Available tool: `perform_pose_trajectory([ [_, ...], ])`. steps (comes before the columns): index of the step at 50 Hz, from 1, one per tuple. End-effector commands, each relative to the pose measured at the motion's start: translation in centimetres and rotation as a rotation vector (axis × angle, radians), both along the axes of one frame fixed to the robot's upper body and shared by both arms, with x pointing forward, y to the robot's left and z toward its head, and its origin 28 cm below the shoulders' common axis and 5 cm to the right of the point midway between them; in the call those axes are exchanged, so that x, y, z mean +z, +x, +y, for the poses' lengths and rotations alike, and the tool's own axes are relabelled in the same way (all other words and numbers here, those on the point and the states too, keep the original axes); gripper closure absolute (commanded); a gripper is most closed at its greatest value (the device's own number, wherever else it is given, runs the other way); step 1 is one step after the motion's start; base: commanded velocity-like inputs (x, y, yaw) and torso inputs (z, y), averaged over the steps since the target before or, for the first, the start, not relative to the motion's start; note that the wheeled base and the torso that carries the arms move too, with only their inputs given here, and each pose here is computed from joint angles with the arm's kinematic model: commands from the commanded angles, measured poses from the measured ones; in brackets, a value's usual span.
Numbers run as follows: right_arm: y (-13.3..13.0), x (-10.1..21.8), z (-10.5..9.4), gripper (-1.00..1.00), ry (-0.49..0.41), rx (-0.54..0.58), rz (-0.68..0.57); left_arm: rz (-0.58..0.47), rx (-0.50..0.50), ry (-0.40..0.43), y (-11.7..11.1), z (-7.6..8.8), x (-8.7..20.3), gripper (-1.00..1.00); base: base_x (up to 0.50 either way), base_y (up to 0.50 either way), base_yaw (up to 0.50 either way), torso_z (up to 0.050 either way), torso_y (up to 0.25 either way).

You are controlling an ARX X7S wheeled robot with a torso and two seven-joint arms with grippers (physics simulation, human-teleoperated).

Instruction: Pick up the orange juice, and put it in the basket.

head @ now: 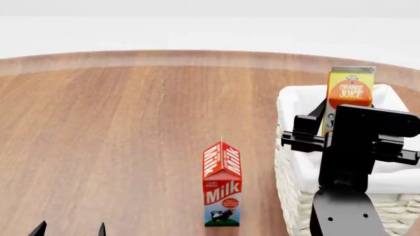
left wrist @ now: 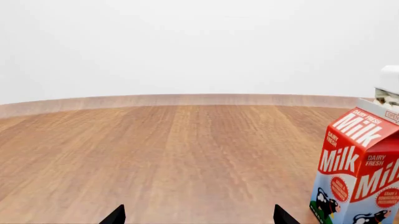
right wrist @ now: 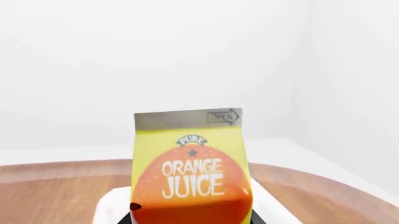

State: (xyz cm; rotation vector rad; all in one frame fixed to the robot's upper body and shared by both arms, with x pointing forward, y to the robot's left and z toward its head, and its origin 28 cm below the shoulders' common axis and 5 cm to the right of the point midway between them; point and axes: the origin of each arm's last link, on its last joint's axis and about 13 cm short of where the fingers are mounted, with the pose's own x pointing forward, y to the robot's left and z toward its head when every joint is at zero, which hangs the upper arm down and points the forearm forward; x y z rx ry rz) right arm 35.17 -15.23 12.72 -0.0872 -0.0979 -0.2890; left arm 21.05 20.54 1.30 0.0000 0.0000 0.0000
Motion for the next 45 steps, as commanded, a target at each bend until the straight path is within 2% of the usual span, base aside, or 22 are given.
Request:
perform_pose_trajectory([
  [1,0.9,0.3,-0.2,1.00,-0.040,-0.020,-0.011,0.000,0.000,0.000,0.0,0.0,0.0,-1.00,0.00,0.00,0.00,0.000,0.000],
  [26,3.0,-0.6,-0.5,1.00,-0.064,-0.043,0.024,0.000,0.000,0.000,0.0,0.0,0.0,-1.00,0.00,0.00,0.00,0.000,0.001],
  [45,3.6,-1.3,-0.5,1.00,-0.077,-0.053,0.043,0.000,0.000,0.000,0.0,0.0,0.0,-1.00,0.00,0.00,0.00,0.000,0.001],
])
